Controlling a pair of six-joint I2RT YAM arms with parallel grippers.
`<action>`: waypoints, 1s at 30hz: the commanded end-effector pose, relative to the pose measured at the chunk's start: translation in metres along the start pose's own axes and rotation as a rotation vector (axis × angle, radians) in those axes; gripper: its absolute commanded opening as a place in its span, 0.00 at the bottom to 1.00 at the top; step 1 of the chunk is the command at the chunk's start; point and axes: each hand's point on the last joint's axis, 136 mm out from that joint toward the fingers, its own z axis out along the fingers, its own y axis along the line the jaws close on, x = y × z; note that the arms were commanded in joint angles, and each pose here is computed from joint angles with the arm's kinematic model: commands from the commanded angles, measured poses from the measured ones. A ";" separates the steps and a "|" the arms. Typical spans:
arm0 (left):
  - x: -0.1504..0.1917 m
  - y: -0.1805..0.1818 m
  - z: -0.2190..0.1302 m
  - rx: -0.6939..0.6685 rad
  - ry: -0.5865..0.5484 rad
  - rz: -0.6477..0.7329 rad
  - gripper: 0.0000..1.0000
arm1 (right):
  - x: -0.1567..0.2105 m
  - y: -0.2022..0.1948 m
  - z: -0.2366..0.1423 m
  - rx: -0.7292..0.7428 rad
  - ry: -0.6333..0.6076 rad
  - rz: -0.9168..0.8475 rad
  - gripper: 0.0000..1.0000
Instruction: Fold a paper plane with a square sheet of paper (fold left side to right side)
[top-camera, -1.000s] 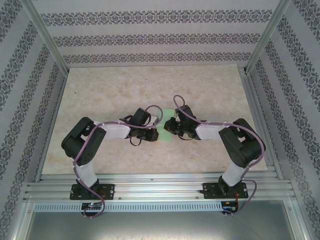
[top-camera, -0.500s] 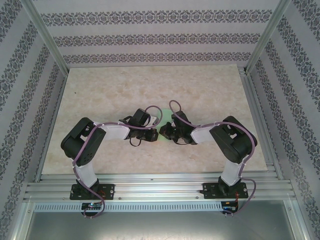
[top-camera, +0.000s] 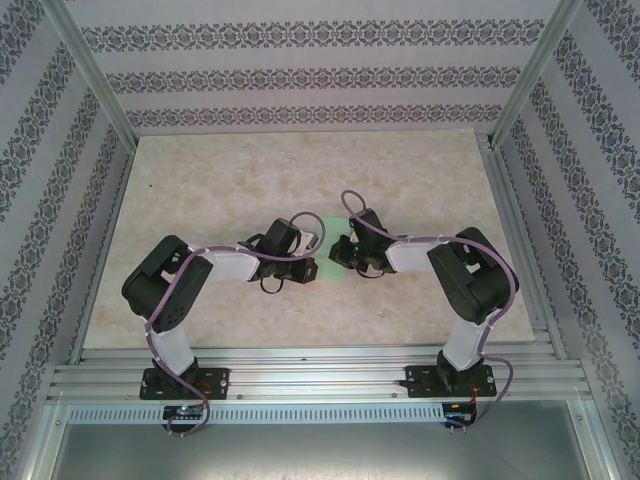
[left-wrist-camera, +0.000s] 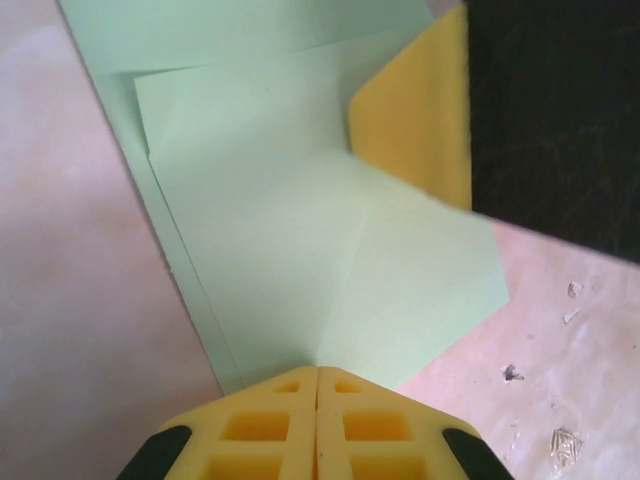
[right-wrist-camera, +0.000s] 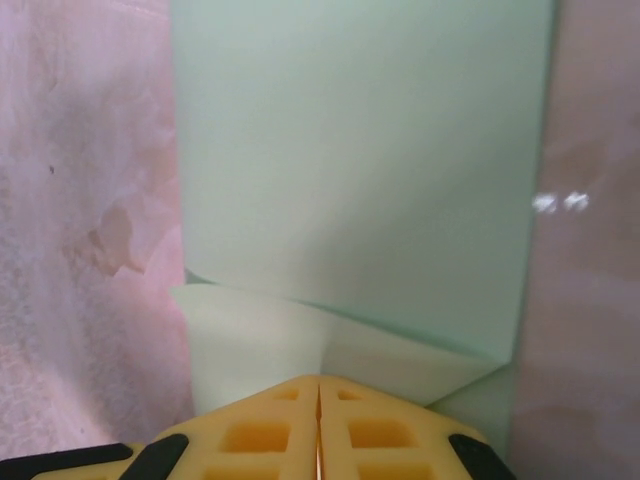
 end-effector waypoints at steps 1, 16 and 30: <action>0.063 0.043 0.009 -0.162 0.173 -0.079 0.09 | -0.025 -0.070 -0.007 0.249 -0.070 0.005 0.09; 0.013 -0.007 -0.016 0.032 0.056 -0.049 0.22 | -0.065 -0.044 -0.061 0.155 -0.184 -0.031 0.17; -0.053 -0.008 -0.049 0.140 -0.057 -0.027 0.51 | -0.027 -0.015 -0.094 -0.142 -0.215 -0.066 0.43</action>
